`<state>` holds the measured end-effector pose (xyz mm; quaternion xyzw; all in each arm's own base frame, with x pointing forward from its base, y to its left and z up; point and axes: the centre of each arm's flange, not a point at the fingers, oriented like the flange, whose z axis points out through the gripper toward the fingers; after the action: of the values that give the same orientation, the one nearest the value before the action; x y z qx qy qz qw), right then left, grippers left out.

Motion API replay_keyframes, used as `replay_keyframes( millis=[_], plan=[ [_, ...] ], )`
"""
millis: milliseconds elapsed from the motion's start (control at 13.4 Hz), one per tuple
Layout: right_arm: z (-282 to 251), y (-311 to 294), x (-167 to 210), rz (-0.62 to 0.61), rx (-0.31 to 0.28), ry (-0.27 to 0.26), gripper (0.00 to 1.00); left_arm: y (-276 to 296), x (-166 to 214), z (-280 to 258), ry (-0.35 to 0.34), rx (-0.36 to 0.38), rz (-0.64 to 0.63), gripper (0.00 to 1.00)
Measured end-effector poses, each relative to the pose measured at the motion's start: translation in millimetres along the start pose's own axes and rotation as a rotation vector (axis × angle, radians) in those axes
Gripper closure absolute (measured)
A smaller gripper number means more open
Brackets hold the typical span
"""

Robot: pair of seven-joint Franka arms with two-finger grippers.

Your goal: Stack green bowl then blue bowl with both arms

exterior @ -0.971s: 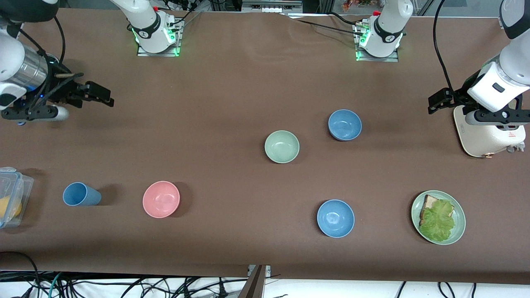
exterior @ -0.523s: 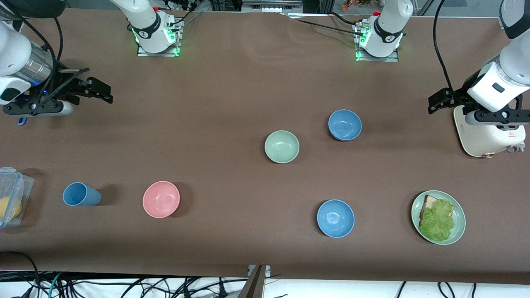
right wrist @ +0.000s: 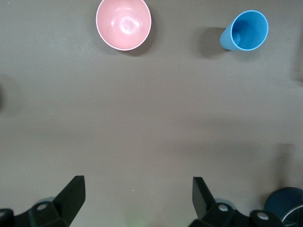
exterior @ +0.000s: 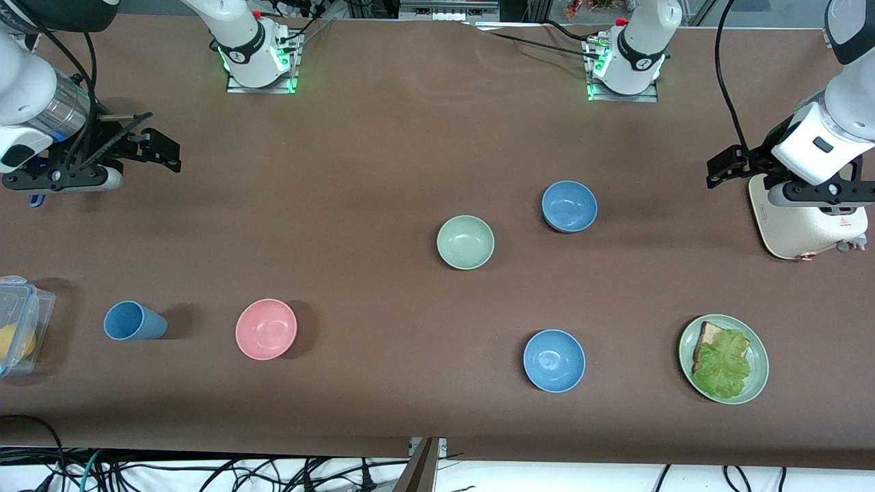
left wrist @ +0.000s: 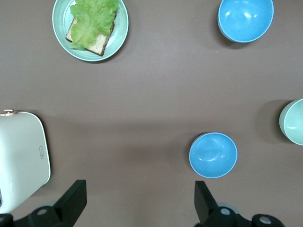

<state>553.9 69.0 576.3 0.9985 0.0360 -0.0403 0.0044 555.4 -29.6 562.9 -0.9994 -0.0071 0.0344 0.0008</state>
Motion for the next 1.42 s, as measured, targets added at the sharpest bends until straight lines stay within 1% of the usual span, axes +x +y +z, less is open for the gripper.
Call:
replay_keyframes(
  millis=[299,598,747,1046,1120,1270,1419],
  plan=[
    [-1.1,0.1,0.1,0.0,-0.001,0.002,0.0,0.0,0.0,0.0,0.0,0.0,0.0,0.0],
    [-11.5,2.8,0.8,0.005,0.0,0.025,0.0,0.5,-0.2,1.0,-0.005,0.0,0.001,0.0],
    [-18.5,8.1,1.4,0.014,0.001,0.039,0.0,5.6,-1.6,11.8,-0.059,0.002,0.011,0.0],
    [-15.6,9.8,4.4,0.018,0.001,0.034,0.0,56.7,8.3,57.5,-0.154,-0.005,0.099,0.0],
    [-14.6,10.4,5.1,0.019,0.001,0.032,0.0,72.2,15.0,75.5,-0.165,-0.007,0.124,0.0],
    [-14.0,12.0,5.6,0.022,0.001,0.032,0.0,99.9,36.6,118.7,-0.146,-0.025,0.163,0.0],
    [-14.3,12.4,5.7,0.022,0.001,0.032,0.0,114.1,58.7,162.4,-0.118,-0.049,0.176,0.0]
  ],
)
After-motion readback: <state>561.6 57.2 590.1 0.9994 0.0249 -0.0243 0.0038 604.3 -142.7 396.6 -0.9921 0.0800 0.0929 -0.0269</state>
